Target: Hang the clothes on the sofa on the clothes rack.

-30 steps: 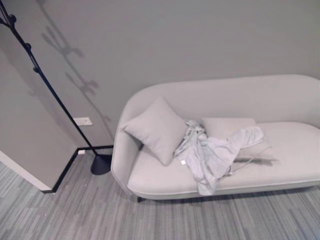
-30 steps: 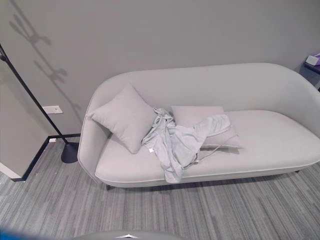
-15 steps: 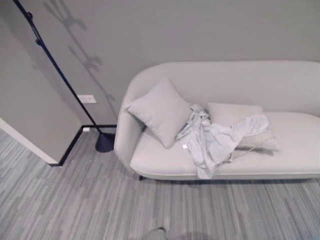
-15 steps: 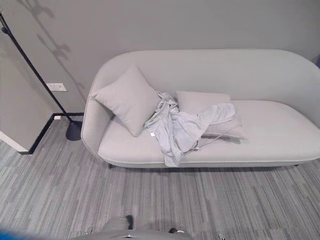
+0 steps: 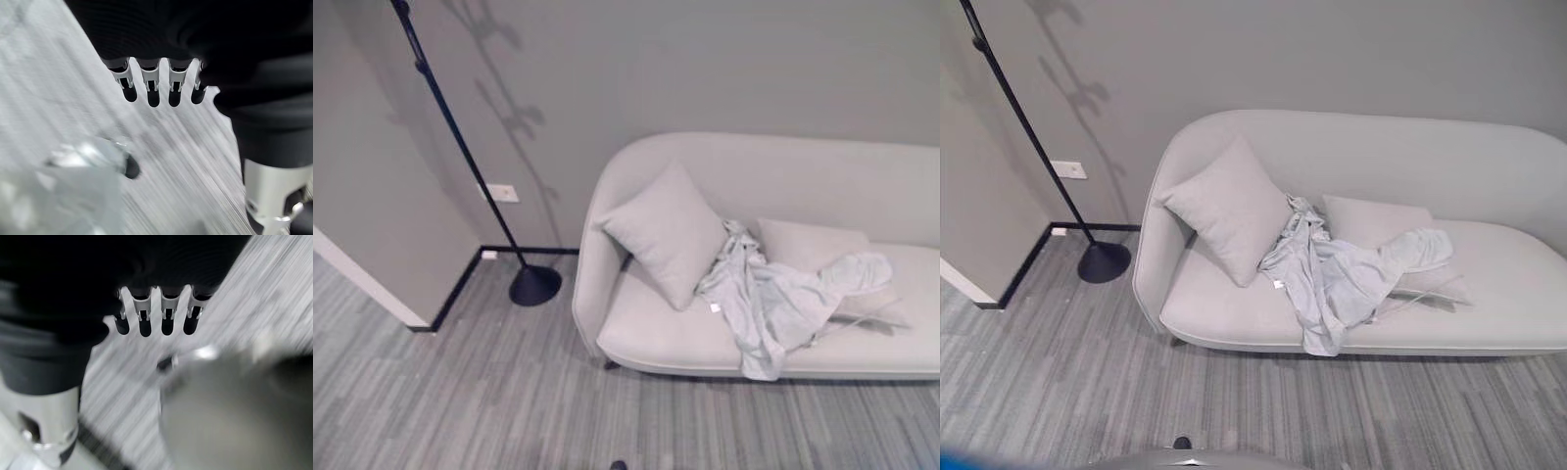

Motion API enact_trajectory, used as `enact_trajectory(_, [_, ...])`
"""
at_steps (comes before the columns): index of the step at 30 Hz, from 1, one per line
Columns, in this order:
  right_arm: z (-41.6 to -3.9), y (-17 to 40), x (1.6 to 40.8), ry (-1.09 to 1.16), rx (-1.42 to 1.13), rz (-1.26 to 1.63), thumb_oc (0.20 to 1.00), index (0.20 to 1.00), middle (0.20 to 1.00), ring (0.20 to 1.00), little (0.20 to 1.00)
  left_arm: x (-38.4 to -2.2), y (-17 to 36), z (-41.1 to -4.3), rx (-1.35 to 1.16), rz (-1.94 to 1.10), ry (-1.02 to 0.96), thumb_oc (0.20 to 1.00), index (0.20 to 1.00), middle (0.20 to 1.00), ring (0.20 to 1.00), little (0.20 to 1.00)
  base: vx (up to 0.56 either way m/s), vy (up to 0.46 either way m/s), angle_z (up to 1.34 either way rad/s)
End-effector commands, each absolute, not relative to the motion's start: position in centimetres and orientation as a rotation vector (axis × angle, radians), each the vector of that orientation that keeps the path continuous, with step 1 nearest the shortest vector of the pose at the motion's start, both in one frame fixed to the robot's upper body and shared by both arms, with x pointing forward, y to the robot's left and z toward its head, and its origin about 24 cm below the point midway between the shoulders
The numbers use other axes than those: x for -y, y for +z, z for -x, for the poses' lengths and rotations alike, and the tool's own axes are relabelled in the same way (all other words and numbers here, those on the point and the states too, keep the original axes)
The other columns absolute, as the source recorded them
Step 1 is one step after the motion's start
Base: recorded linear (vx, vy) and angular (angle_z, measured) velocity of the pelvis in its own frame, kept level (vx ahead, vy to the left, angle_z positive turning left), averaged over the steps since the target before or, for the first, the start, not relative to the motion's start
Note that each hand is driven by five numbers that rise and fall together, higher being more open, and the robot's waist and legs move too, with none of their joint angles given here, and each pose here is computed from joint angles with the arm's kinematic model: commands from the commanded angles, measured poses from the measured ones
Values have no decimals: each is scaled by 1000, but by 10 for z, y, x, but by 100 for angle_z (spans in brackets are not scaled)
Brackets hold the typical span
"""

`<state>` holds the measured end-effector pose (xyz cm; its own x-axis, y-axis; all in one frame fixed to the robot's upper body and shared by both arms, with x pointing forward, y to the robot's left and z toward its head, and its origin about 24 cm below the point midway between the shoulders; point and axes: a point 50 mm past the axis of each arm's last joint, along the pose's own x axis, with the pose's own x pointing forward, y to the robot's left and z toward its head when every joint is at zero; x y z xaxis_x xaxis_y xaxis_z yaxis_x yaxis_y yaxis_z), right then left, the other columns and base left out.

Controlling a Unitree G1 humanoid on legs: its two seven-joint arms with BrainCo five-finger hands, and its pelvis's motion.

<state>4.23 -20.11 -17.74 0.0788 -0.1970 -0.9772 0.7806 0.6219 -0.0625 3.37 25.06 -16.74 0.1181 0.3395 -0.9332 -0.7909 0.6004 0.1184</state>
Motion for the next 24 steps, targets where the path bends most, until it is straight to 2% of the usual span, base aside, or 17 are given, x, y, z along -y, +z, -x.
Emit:
enact_trajectory(1, [-75,-167,229,-739,-1187,-404,1000,1000,1000,1000,1000,-243,-170,-26,-1238,384,810,1000,1000,1000,1000,1000,169,284,-2])
enact_trajectory(5, [-78,-166,231,-752,-1155,-400,1000,1000,1000,1000,1000,-246,-169,-22,-1245,369,814,1000,1000,1000,1000,1000,153,169,-16])
enact_trajectory(6, [-94,-158,243,-763,-1069,-355,1000,1000,1000,1000,1000,-245,-169,-20,-1245,366,818,1000,1000,1000,1000,1000,185,71,-21])
enact_trajectory(9, [-108,-149,254,-761,-1009,-266,1000,1000,1000,1000,1000,-242,-170,-20,-1248,350,804,1000,1000,1000,1000,1000,94,-6,-10])
enact_trajectory(11, [-146,-114,280,-750,-804,-27,1000,1000,1000,1000,1000,-234,-171,-24,-1235,344,801,1000,1000,1000,1000,1000,118,-54,-7])
enact_trajectory(12, [-146,-114,280,-750,-805,-26,1000,1000,1000,1000,1000,-234,-171,-24,-1235,344,801,1000,1000,1000,1000,1000,67,-65,-10])
enact_trajectory(14, [-157,-87,302,-788,-703,214,1000,1000,1000,1000,1000,-229,-171,-32,-1212,332,794,1000,1000,1000,1000,1000,118,-102,7])
enact_trajectory(18, [-165,-68,315,-808,-652,442,1000,1000,1000,1000,1000,-228,-170,-39,-1186,319,780,1000,1000,1000,1000,1000,198,-107,20])
enact_trajectory(22, [-166,-60,320,-773,-630,573,1000,1000,1000,1000,1000,-229,-170,-35,-1198,302,774,1000,1000,1000,1000,1000,165,-78,27])
enact_trajectory(24, [-171,-52,327,-714,-613,742,1000,1000,1000,1000,1000,-228,-171,-30,-1200,317,786,1000,1000,1000,1000,1000,201,-117,27])
